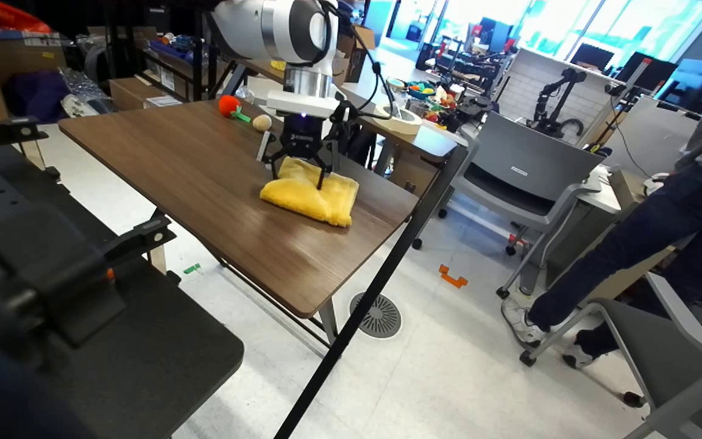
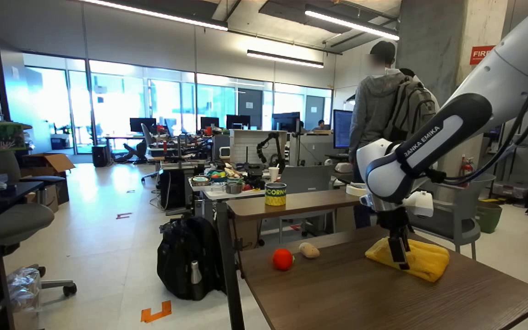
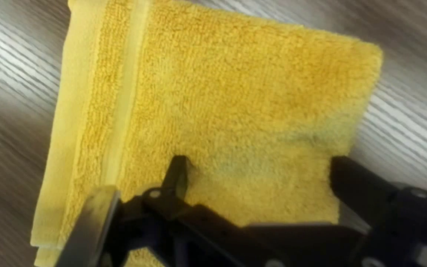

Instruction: Use the towel to clean the table and move the toys to the left

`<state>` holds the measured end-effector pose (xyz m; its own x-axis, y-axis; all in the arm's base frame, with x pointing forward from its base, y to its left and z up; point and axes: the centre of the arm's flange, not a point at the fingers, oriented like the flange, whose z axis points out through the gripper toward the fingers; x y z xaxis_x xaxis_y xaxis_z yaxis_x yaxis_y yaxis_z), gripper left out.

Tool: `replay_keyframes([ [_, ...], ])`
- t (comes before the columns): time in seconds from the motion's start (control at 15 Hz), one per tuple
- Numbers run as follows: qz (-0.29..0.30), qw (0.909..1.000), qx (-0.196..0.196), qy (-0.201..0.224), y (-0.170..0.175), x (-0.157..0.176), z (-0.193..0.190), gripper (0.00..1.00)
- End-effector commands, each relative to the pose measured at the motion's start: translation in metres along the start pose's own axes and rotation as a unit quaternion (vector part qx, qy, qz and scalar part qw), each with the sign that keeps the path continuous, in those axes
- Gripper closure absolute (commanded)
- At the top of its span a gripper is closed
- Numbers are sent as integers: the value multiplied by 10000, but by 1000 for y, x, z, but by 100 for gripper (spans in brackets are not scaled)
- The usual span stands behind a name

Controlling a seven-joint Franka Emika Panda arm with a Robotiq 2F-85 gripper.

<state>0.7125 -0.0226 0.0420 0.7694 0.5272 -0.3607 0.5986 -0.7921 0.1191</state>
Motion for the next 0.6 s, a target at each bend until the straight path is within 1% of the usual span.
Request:
replay_keyframes([
  [0.0, 64, 10000, 2, -30, 7, -5, 0, 0],
  [0.07, 99, 9999, 10, -39, 10, -8, 1, 0],
  [0.2, -99, 9994, 73, 314, 4, -18, -5, 0],
  [0.4, -264, 9958, 28, 879, -1, -38, -18, 0],
  [0.53, -410, 9928, -16, 1123, -2, -57, -24, 0],
])
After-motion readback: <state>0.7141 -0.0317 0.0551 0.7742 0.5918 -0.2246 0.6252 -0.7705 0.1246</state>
